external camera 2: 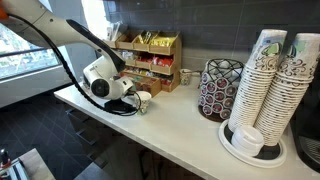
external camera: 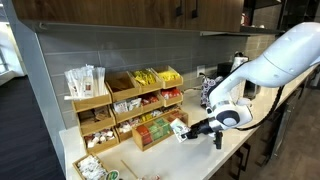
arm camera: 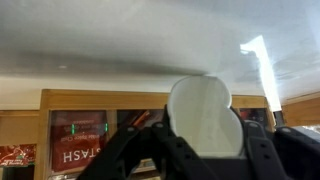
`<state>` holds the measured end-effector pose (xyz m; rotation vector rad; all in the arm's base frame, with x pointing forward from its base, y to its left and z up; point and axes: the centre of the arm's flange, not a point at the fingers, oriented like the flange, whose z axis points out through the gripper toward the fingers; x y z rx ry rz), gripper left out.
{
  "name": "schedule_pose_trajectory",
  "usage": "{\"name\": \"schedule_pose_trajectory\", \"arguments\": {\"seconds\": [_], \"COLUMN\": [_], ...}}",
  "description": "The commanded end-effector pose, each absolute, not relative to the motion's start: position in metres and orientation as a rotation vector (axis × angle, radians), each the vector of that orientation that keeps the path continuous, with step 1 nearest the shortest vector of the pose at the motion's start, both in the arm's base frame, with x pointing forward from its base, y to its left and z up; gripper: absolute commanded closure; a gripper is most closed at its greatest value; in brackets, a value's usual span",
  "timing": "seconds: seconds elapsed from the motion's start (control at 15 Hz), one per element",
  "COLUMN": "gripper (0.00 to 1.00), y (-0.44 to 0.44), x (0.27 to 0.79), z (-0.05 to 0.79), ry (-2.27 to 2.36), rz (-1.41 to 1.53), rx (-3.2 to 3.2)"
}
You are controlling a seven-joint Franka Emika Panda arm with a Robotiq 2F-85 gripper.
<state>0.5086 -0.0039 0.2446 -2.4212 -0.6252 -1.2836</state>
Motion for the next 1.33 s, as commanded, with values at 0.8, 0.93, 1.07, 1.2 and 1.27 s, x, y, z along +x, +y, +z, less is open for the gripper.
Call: {"name": "schedule_pose_trajectory", "arguments": {"seconds": [0.8,0.93,1.07,1.2,1.27], "gripper": [0.00,0.00,0.00,0.00,0.00], "y": [0.013,0.016,0.018,0.021,0.022], "x": [0.473,0.464,0.455,0.446,0.442], "z": [0.246,0.256,0.269,0.283,0.289], "ry": [-0.735,-0.759,-0.783,-0.826,-0.849], "rz": [-1.173,-1.152,-1.158,-1.165,-1.164], "rx": [-2.489,-2.515,-2.547,-2.564,-2.567]}}
